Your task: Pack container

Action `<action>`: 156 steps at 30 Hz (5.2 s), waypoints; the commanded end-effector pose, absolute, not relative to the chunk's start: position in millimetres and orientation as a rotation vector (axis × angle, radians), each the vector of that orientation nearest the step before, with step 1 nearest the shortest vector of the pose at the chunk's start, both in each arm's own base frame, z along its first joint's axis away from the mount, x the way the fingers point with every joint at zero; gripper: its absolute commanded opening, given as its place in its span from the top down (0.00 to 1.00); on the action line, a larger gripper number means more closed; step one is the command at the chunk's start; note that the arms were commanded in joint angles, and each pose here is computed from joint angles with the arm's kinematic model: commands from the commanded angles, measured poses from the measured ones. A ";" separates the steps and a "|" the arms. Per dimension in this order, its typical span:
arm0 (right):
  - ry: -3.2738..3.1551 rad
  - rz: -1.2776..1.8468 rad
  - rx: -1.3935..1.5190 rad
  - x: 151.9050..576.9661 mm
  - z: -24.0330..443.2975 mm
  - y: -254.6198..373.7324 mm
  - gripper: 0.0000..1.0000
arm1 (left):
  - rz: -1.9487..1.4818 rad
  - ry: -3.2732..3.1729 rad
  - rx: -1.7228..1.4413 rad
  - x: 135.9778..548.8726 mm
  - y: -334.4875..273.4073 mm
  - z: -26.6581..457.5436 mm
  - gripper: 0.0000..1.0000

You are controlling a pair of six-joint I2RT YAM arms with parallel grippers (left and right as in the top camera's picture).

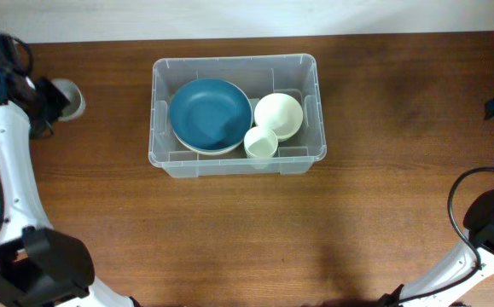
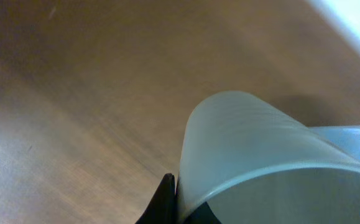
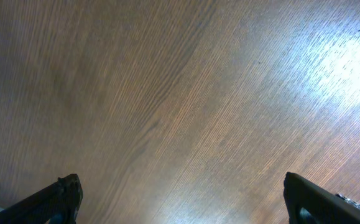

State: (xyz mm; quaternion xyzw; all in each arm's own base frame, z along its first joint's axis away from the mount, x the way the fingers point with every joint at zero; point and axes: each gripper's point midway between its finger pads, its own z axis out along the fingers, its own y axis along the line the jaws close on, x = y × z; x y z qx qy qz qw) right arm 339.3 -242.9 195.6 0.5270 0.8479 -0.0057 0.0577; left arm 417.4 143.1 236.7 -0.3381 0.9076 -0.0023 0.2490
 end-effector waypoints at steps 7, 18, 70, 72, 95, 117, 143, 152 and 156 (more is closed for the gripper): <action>2.561 -0.043 1.587 335.3 201.7 -244.6 0.01 | -0.465 2.483 -0.213 439.0 -53.6 306.0 0.99; 2.561 -0.043 1.587 335.3 201.7 -244.6 0.01 | -0.502 2.551 0.282 422.1 -211.7 269.1 0.99; 2.561 -0.043 1.587 335.3 201.7 -244.6 0.01 | -0.313 2.987 0.346 395.4 -218.5 135.5 0.88; 2.561 -0.043 1.587 335.3 201.7 -244.6 0.01 | -0.314 2.983 0.346 396.3 -218.9 135.8 0.78; 2.561 -0.043 1.587 335.3 201.7 -244.6 0.01 | 0.163 2.663 0.209 446.6 -124.7 265.0 0.00; 2.562 -0.043 1.587 335.3 201.7 -244.6 0.01 | 0.056 2.624 -0.325 362.1 -1.3 342.0 0.00; 2.561 -0.043 1.587 335.3 201.7 -244.6 0.01 | -0.128 2.602 0.357 388.3 -55.0 313.1 0.00; 2.561 -0.043 1.587 335.3 201.7 -244.6 0.01 | -0.225 2.394 0.386 413.1 -73.5 309.9 0.00; 2.561 -0.043 1.587 335.3 201.7 -244.6 0.01 | -0.215 2.323 0.384 405.7 -72.7 303.1 0.00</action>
